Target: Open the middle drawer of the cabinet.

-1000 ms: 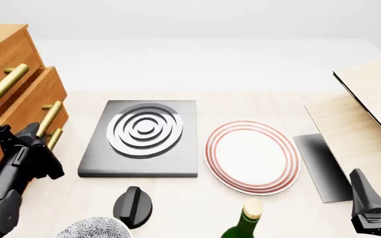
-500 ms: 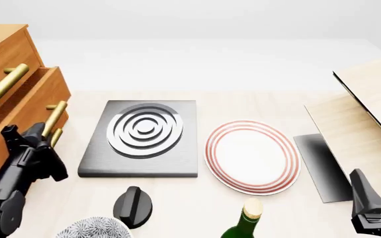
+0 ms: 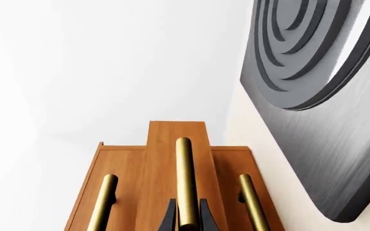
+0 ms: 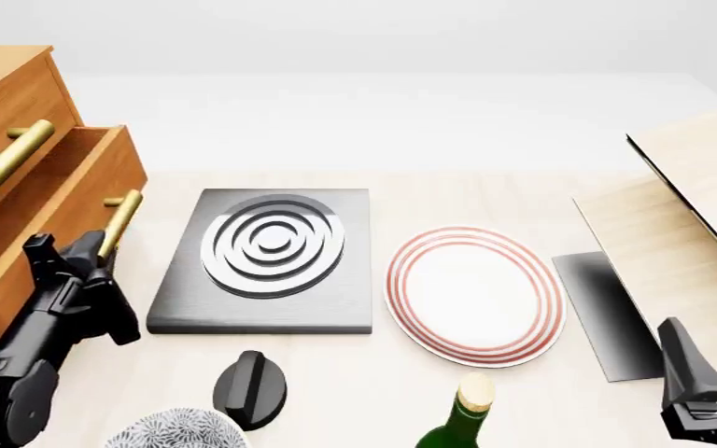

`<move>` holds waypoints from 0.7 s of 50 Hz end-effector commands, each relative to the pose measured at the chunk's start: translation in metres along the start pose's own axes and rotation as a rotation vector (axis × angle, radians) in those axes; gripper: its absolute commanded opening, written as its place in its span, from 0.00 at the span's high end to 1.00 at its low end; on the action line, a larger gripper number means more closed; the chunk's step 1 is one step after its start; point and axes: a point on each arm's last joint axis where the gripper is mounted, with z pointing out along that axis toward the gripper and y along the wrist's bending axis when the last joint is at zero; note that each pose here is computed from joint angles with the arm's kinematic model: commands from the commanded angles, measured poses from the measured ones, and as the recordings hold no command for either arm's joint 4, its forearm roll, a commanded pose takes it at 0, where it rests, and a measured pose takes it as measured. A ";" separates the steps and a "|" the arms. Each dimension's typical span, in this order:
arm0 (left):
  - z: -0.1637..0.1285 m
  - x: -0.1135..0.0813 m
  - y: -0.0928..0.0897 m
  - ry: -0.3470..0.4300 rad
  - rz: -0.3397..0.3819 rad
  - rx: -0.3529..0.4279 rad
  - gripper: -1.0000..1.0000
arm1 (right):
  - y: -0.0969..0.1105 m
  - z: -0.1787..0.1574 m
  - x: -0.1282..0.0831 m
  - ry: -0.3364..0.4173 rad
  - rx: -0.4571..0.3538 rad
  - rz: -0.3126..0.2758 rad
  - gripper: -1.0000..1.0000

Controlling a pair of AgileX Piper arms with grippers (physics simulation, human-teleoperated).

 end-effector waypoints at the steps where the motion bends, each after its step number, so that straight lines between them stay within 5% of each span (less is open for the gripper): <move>1: -0.002 -0.014 0.008 -0.060 -0.010 -0.048 1.00 | 0.000 -0.002 0.000 -0.003 -0.003 0.004 0.00; 35: 0.001 -0.016 0.005 -0.070 0.012 -0.036 1.00 | 0.000 -0.002 0.000 -0.003 -0.003 0.004 0.00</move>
